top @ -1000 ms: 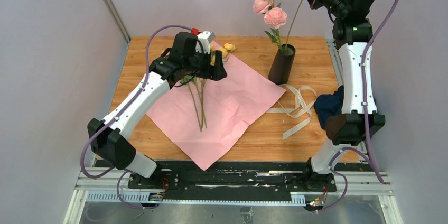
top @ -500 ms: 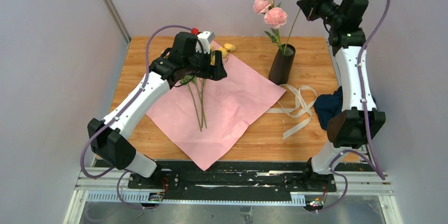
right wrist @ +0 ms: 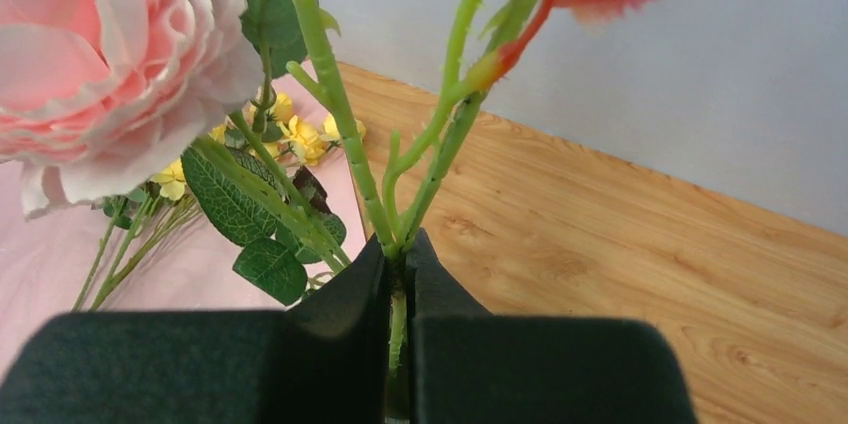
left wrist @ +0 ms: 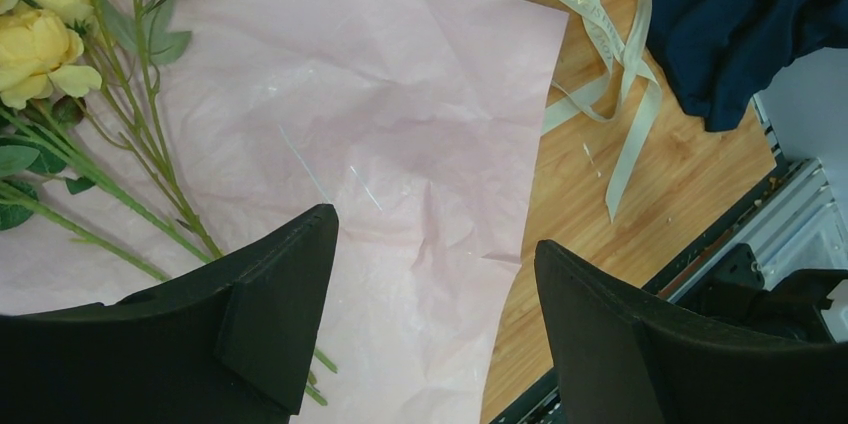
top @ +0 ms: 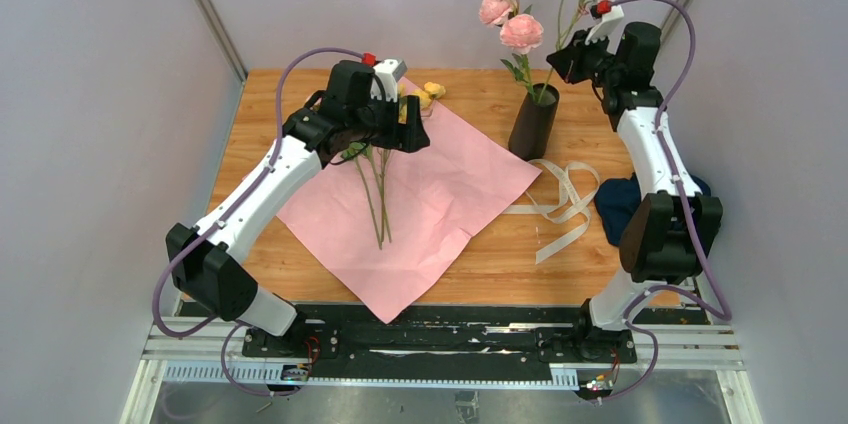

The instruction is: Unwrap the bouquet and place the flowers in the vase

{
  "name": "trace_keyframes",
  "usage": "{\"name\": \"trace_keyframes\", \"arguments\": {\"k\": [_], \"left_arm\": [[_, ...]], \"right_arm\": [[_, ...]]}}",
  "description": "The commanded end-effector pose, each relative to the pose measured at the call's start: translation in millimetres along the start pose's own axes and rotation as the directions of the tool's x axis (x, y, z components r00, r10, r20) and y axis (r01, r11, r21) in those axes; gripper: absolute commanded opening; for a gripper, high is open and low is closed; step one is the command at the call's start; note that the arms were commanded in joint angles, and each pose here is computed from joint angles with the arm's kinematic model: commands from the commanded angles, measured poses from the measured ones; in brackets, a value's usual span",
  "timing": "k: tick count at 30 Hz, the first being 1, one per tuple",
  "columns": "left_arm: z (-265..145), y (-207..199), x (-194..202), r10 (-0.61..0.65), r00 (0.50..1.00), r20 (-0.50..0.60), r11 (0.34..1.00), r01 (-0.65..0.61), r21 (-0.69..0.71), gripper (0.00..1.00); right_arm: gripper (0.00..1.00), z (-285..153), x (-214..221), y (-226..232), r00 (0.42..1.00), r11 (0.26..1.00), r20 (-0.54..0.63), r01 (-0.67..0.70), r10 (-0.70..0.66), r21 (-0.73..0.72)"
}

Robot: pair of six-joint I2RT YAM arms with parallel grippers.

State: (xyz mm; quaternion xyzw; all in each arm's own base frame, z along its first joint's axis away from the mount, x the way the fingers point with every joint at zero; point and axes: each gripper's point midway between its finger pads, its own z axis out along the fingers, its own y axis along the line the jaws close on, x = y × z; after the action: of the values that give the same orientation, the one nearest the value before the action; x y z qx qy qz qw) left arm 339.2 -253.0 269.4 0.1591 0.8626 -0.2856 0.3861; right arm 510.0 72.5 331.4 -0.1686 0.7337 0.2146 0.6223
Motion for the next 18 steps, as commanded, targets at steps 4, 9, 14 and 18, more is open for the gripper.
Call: {"name": "trace_keyframes", "arguments": {"k": [4, 9, 14, 18], "left_arm": [[2.1, -3.2, -2.2, -0.013, 1.0, -0.004, 1.0, 0.014, 0.012, 0.82], [3.7, 5.1, -1.3, -0.03, 1.0, -0.006, 0.999, 0.03, -0.036, 0.83], [7.2, 31.7, 6.0, -0.082, 0.996, -0.026, 0.979, 0.076, -0.189, 0.84], [12.8, 43.9, 14.7, -0.123, 0.991, -0.052, 0.963, 0.106, -0.249, 0.84]], "right_arm": [[0.76, -7.2, -1.1, 6.0, 1.0, 1.0, 0.015, -0.004, 0.004, -0.003], [0.81, -15.3, -10.0, 7.7, 1.0, 1.0, 0.02, 0.004, -0.005, 0.019], [0.82, -32.5, -17.5, 13.8, 0.999, 0.998, 0.033, -0.008, 0.006, 0.056], [0.83, -44.7, -5.0, 12.2, 0.999, 0.993, -0.014, -0.034, 0.035, 0.11]]}}
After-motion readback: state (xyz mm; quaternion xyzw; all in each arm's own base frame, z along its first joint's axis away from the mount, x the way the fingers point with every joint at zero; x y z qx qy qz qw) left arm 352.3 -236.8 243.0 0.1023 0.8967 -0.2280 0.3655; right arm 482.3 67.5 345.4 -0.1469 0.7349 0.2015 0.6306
